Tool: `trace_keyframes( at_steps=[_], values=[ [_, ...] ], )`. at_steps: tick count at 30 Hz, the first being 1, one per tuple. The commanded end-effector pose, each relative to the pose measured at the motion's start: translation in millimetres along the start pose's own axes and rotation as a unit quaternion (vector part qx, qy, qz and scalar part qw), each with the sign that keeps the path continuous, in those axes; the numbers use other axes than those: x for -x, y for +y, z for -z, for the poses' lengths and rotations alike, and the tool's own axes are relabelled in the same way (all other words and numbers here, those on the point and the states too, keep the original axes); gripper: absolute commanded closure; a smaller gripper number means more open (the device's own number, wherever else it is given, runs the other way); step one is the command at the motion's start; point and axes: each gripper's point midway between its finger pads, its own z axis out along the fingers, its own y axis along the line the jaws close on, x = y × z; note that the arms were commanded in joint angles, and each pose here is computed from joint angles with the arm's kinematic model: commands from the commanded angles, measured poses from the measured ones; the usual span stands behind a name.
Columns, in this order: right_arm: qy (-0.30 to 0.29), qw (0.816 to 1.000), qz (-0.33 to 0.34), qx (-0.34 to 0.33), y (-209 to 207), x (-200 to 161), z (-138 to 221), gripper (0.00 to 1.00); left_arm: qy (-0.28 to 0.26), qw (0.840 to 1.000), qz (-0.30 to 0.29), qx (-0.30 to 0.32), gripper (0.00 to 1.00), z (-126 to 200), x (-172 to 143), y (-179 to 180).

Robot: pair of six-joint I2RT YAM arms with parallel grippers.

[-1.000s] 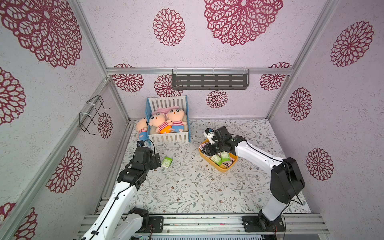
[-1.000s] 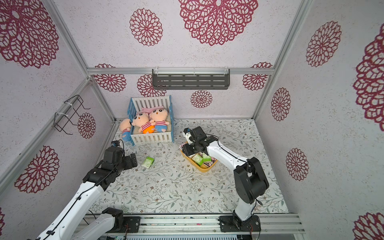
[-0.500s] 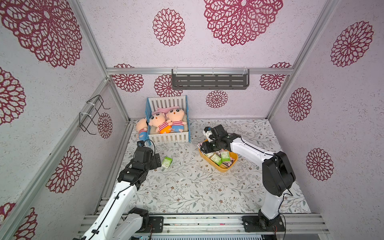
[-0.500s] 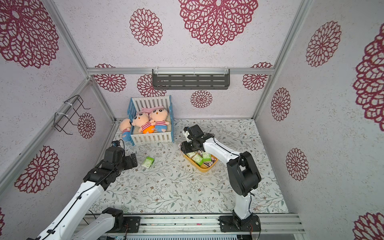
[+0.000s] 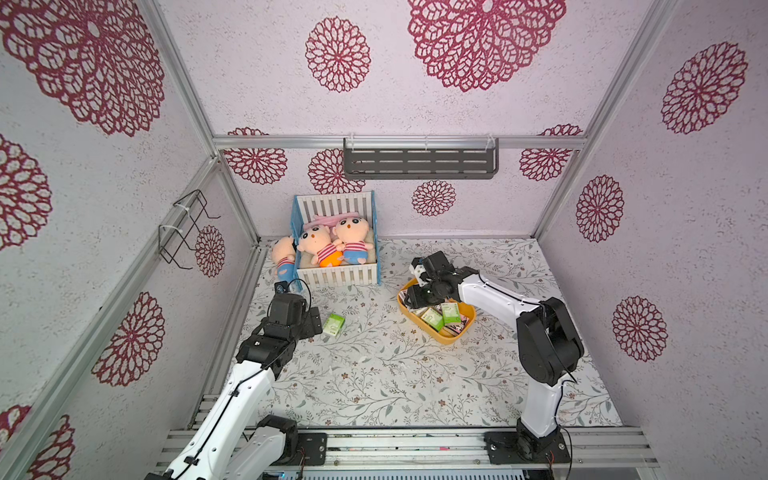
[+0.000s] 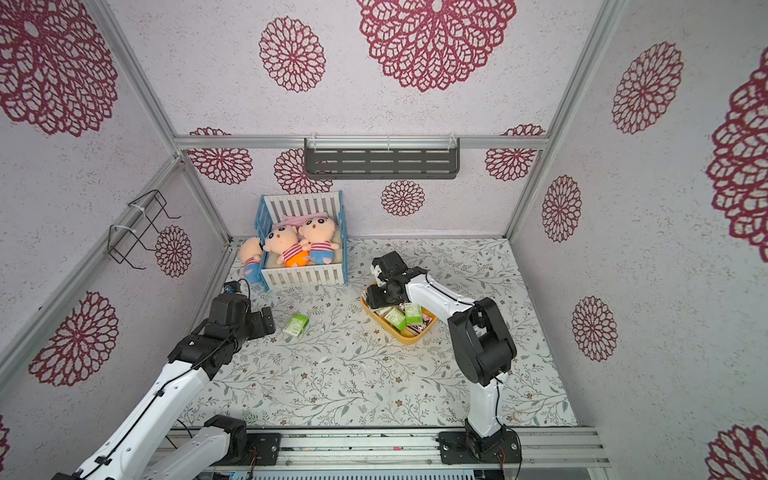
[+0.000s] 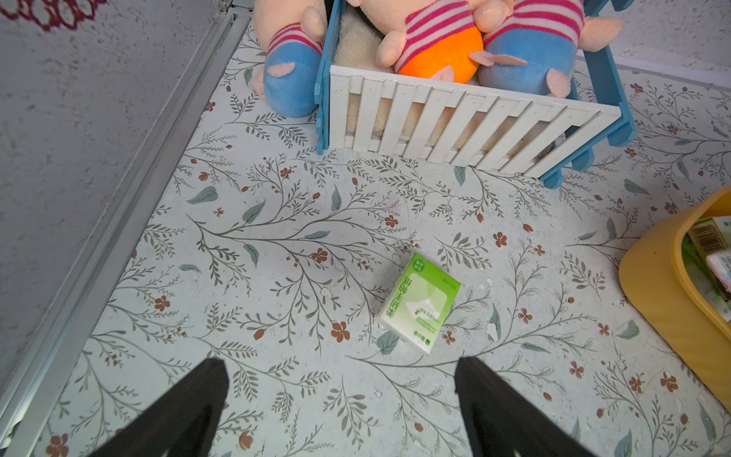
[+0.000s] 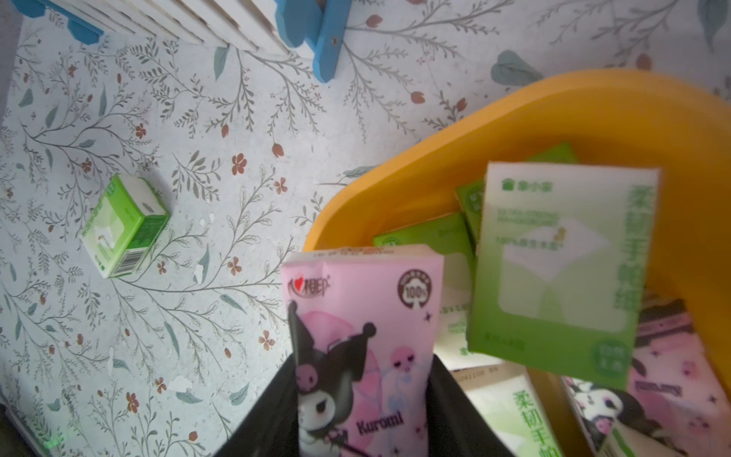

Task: Put the pocket tissues into the storage box
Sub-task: Place the pocket tissues in the storage box.

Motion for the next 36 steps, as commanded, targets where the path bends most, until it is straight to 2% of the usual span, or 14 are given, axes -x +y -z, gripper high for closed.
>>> trace_keyframes(
  at_steps=[1,11,20,36],
  values=[
    [-0.006,1.0,-0.007,-0.015,-9,6,-1,0.51,-0.008,1.0,-0.009,-0.004,0.03,4,8,-4],
    [-0.003,0.999,-0.008,-0.042,-27,9,-4,0.5,-0.006,1.0,-0.01,-0.002,0.03,3,7,-4],
    [-0.017,0.998,0.016,-0.058,-26,23,4,0.5,-0.005,1.0,-0.01,-0.002,0.03,3,7,-4],
    [0.0,0.998,0.035,-0.061,-22,14,-6,0.48,-0.005,1.0,-0.01,-0.001,0.03,3,7,-4]
  ],
)
